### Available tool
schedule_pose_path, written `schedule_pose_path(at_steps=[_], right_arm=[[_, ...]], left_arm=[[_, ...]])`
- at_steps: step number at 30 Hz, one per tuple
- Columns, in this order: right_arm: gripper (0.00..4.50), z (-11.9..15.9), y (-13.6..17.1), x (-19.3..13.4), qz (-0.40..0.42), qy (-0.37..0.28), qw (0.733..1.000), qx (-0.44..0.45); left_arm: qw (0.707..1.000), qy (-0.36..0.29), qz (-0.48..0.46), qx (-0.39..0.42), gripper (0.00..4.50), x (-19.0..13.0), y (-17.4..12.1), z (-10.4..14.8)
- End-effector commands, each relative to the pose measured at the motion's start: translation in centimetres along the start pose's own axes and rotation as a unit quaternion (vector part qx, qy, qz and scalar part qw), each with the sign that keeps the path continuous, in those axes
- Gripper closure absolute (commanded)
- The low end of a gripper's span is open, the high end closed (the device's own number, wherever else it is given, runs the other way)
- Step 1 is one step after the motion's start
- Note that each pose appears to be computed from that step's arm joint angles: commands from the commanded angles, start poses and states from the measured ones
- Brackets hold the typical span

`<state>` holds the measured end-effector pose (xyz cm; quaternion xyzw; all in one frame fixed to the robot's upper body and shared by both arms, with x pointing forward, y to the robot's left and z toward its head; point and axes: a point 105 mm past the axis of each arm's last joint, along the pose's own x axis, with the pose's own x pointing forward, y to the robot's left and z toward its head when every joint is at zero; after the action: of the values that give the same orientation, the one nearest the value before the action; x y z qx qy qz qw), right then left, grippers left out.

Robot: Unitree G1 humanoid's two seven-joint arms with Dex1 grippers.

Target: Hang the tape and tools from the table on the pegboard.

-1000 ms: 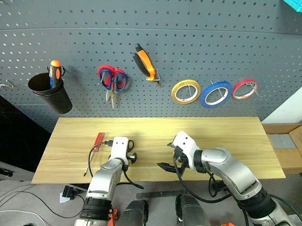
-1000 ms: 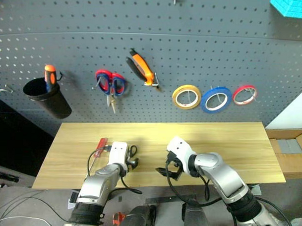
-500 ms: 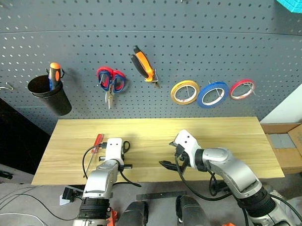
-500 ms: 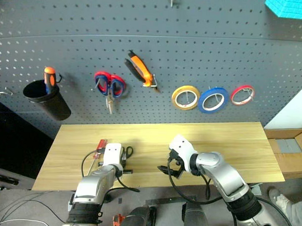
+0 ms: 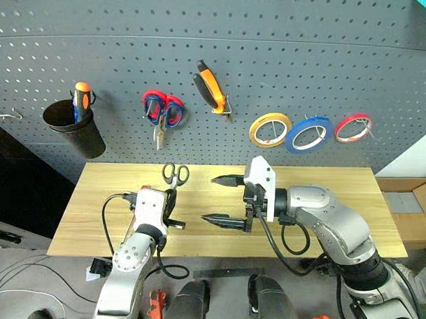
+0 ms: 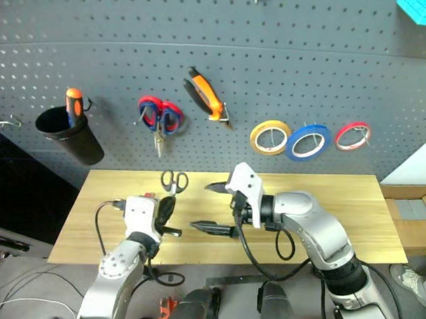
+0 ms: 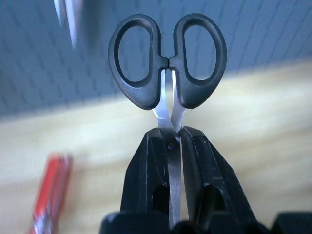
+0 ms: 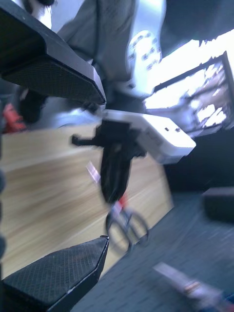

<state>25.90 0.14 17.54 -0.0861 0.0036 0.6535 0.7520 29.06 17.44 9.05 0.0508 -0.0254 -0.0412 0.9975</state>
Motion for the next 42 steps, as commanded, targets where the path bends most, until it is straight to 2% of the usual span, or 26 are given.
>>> schedule_pose_path(at_steps=[1, 4, 7, 14, 20, 28, 37, 42], right_arm=[[0.00, 2.4, 0.4, 0.3, 0.017, -0.040, 0.999, -0.031], [0.00, 2.1, 0.4, 0.9, 0.026, -0.039, 0.998, -0.030], [0.00, 1.9, 0.5, 1.3, 0.030, -0.038, 0.998, -0.035], [0.00, 2.3, 0.1, 1.8, 0.030, -0.048, 0.997, -0.051], [0.00, 5.6, -2.5, 1.6, -0.044, -0.118, 0.990, -0.063], [0.00, 7.7, -3.5, 1.4, -0.077, -0.143, 0.983, -0.084], [0.00, 7.9, -4.6, 1.4, -0.107, -0.131, 0.981, -0.095], [0.00, 8.0, -4.6, 1.4, -0.107, -0.132, 0.981, -0.095]], left_arm=[[0.989, -0.143, 0.010, 0.033, 4.40, -0.5, 0.5, 5.8], [0.982, -0.185, 0.007, 0.044, 4.40, 0.1, 0.3, 8.4], [0.976, -0.208, -0.005, 0.068, 4.40, 0.2, 0.2, 9.6], [0.975, -0.209, 0.008, 0.080, 4.40, 0.2, 1.3, 9.6], [0.975, -0.206, 0.037, 0.077, 4.40, 1.7, 1.9, 9.4], [0.979, -0.193, 0.036, 0.054, 4.40, 3.2, 1.7, 8.5], [0.983, -0.172, 0.040, 0.046, 4.40, 4.1, 1.7, 8.0], [0.988, -0.135, 0.066, 0.043, 4.40, 5.6, 2.4, 7.2]])
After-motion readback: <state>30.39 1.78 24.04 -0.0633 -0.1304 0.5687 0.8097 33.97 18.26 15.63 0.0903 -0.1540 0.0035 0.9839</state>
